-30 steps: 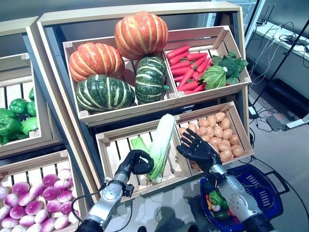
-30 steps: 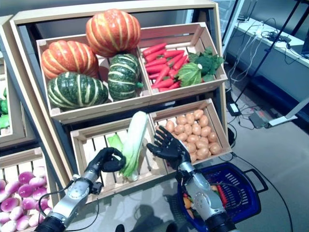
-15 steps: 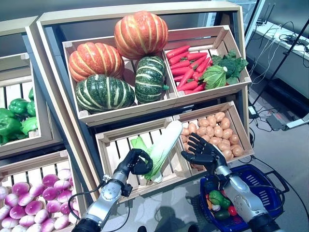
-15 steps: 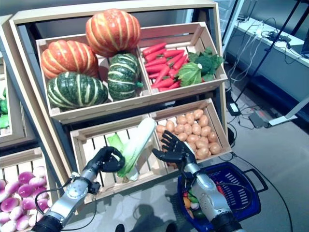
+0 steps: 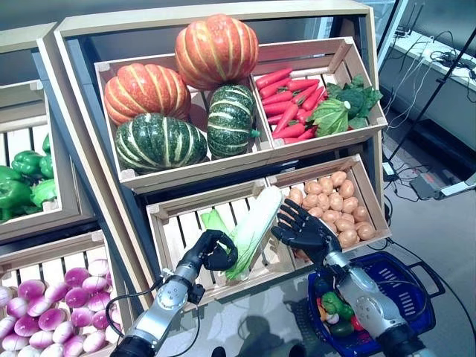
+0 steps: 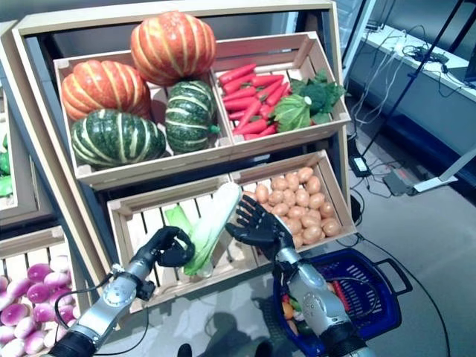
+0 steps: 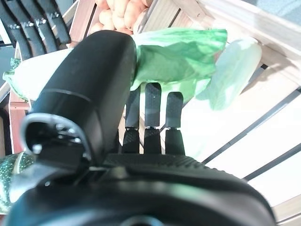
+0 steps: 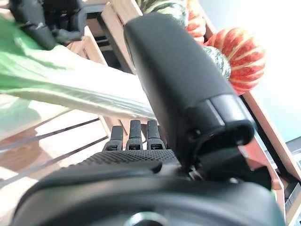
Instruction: Put vegetables into the basket
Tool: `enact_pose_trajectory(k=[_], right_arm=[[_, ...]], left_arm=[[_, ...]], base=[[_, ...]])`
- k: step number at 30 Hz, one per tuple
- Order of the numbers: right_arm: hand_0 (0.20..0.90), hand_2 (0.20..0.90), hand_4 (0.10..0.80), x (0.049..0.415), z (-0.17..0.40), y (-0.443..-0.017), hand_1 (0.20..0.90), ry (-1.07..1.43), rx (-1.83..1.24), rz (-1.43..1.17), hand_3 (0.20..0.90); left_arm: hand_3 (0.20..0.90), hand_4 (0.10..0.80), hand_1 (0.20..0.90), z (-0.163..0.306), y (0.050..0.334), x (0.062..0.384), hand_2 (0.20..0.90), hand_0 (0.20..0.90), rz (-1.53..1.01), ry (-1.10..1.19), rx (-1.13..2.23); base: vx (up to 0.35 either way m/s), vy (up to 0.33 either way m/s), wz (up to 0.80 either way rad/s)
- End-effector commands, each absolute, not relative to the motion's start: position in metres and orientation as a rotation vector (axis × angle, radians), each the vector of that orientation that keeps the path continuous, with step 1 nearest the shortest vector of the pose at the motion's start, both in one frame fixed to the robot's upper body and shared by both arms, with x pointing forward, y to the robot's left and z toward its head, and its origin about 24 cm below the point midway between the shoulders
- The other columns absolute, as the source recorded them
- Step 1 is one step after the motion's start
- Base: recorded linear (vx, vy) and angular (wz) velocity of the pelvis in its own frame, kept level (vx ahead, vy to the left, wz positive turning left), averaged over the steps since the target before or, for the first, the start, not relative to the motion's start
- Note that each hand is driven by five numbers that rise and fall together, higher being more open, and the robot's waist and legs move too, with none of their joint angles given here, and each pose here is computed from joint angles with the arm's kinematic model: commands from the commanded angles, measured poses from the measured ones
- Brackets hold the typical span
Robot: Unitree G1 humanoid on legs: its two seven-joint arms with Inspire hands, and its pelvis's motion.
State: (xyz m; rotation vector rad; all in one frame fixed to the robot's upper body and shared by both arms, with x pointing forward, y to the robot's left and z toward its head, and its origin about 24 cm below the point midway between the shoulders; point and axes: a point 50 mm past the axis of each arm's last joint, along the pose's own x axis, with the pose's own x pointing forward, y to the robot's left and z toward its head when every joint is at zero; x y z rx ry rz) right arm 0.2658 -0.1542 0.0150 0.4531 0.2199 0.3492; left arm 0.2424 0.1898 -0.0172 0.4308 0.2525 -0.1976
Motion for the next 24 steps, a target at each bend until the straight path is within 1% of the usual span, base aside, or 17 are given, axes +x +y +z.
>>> enact_pose_trajectory(k=[1, 7, 14, 18, 22, 24], right_arm=[[0.900, 0.900, 0.800, 0.290, 0.074, -0.120, 0.900, -0.041, 0.553, 0.566, 0.900], [0.900, 0.900, 0.800, 0.289, 0.078, -0.110, 0.900, -0.047, 0.594, 0.618, 0.900], [0.900, 0.900, 0.800, 0.292, 0.079, -0.108, 0.900, -0.046, 0.609, 0.568, 0.900], [0.900, 0.900, 0.800, 0.294, 0.073, -0.113, 0.900, -0.011, 0.612, 0.469, 0.900], [0.900, 0.900, 0.800, 0.295, 0.058, -0.117, 0.900, 0.080, 0.599, 0.315, 0.900], [0.900, 0.900, 0.800, 0.295, 0.053, -0.119, 0.900, 0.110, 0.582, 0.279, 0.900]], left_arm=[[0.300, 0.400, 0.300, 0.065, 0.157, 0.284, 0.300, 0.300, -0.322, -0.210, 0.470], [0.300, 0.400, 0.300, 0.066, 0.151, 0.283, 0.300, 0.300, -0.352, -0.227, 0.478], [0.300, 0.400, 0.300, 0.067, 0.149, 0.282, 0.300, 0.300, -0.317, -0.262, 0.505], [0.300, 0.400, 0.300, 0.068, 0.153, 0.283, 0.300, 0.300, -0.263, -0.279, 0.514], [0.300, 0.400, 0.300, 0.070, 0.155, 0.283, 0.300, 0.300, -0.227, -0.288, 0.522], [0.300, 0.400, 0.300, 0.070, 0.155, 0.283, 0.300, 0.300, -0.219, -0.292, 0.523]], base=[[0.000, 0.000, 0.00], [0.000, 0.000, 0.00], [0.000, 0.000, 0.00], [0.000, 0.000, 0.00], [0.000, 0.000, 0.00], [0.000, 0.000, 0.00]])
